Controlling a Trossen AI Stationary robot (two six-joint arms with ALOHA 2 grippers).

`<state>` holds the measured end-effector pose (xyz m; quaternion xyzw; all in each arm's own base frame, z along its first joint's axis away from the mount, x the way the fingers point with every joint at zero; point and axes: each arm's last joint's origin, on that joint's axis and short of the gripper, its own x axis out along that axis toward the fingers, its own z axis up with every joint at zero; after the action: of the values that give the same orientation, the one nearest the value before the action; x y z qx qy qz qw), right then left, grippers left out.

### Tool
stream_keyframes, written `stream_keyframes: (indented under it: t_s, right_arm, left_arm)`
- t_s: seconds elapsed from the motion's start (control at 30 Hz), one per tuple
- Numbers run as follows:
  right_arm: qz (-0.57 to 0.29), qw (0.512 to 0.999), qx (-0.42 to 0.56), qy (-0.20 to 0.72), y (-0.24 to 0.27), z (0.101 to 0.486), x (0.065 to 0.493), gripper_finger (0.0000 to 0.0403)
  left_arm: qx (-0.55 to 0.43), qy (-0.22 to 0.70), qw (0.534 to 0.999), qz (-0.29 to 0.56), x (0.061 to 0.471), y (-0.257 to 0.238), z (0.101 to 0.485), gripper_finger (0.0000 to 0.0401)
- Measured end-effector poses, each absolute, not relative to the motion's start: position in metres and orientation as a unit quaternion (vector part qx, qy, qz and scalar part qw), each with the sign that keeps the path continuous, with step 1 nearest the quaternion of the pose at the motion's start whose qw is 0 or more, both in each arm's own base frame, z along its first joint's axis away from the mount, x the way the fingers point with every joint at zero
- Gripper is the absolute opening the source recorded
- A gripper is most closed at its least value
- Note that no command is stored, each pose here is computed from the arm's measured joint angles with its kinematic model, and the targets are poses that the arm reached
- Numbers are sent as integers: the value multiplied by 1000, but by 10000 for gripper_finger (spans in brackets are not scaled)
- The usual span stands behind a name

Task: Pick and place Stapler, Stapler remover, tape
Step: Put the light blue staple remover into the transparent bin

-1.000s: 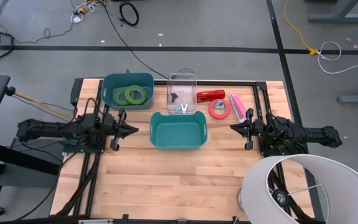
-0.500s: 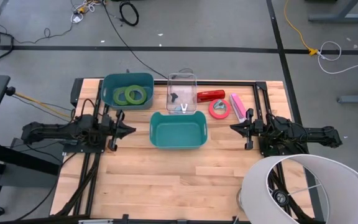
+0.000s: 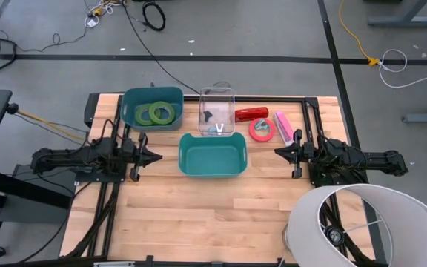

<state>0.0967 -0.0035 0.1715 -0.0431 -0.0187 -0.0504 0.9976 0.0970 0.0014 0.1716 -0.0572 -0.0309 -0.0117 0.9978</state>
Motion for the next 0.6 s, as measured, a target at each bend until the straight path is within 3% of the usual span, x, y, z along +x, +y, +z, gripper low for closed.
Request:
stream_keyframes:
  t_s: [0.6]
  right_arm:
    - [-50,998,-43,-18,-4,171,97,18]
  left_arm:
    - [-60,-7,998,-8,98,2,167,2]
